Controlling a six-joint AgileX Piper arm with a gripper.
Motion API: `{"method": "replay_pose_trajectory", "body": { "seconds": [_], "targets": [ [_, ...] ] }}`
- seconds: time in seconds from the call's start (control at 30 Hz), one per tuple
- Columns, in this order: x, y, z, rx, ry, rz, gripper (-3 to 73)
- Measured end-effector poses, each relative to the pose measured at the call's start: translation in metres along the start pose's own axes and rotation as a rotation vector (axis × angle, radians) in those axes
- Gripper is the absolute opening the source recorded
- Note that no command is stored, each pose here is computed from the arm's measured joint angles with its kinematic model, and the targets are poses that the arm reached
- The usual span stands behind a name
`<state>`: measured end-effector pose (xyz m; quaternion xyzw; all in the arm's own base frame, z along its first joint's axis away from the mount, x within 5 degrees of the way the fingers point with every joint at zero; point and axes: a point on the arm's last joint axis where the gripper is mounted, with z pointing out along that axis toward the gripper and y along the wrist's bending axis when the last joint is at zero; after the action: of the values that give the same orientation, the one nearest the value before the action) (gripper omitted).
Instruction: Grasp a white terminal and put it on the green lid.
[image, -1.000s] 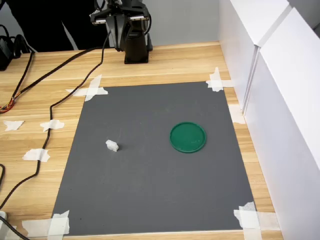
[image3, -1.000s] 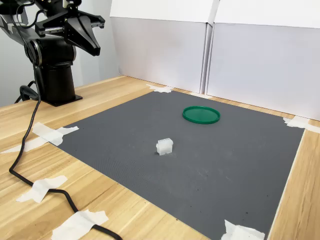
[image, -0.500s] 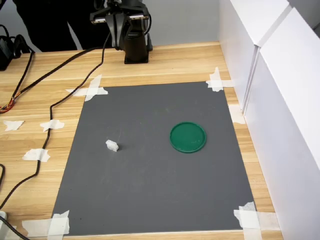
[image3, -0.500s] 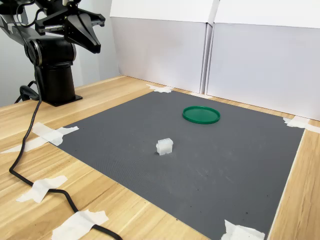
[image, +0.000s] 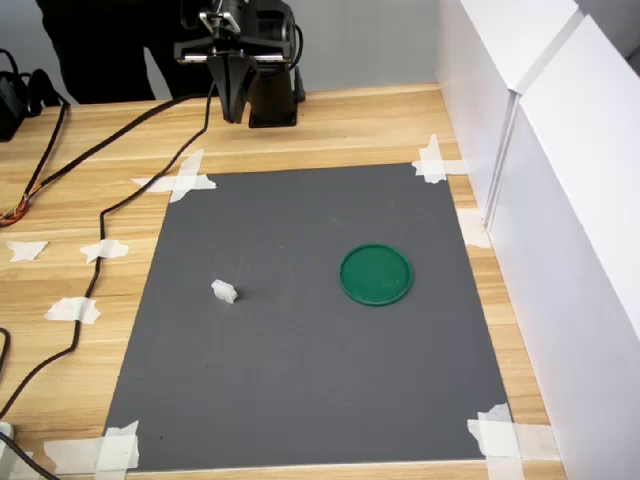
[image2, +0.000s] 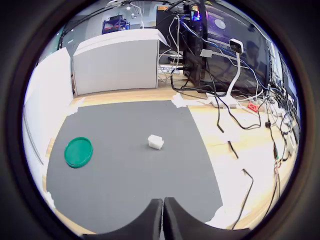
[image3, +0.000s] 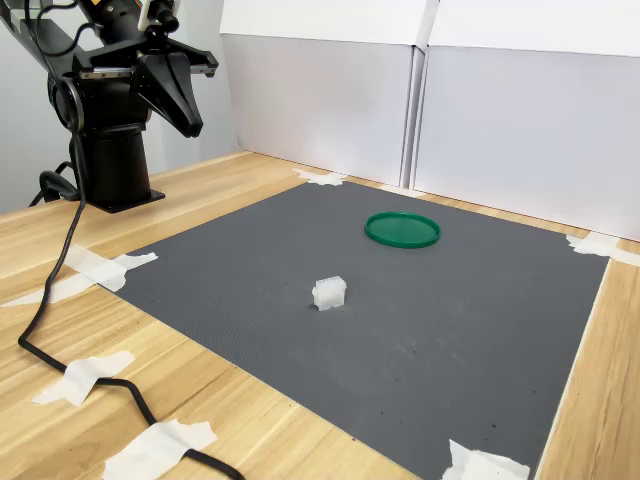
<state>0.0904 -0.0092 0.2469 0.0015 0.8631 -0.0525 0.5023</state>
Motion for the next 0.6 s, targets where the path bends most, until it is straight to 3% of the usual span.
{"method": "replay_pose_trajectory", "body": {
  "seconds": [0.27,0.6],
  "targets": [
    [-0.054,-0.007,0.004,0.012,0.133,-0.075,-1.6],
    [-0.116,-0.011,0.052,-0.061,0.323,-0.357,-1.6]
  ]
}}
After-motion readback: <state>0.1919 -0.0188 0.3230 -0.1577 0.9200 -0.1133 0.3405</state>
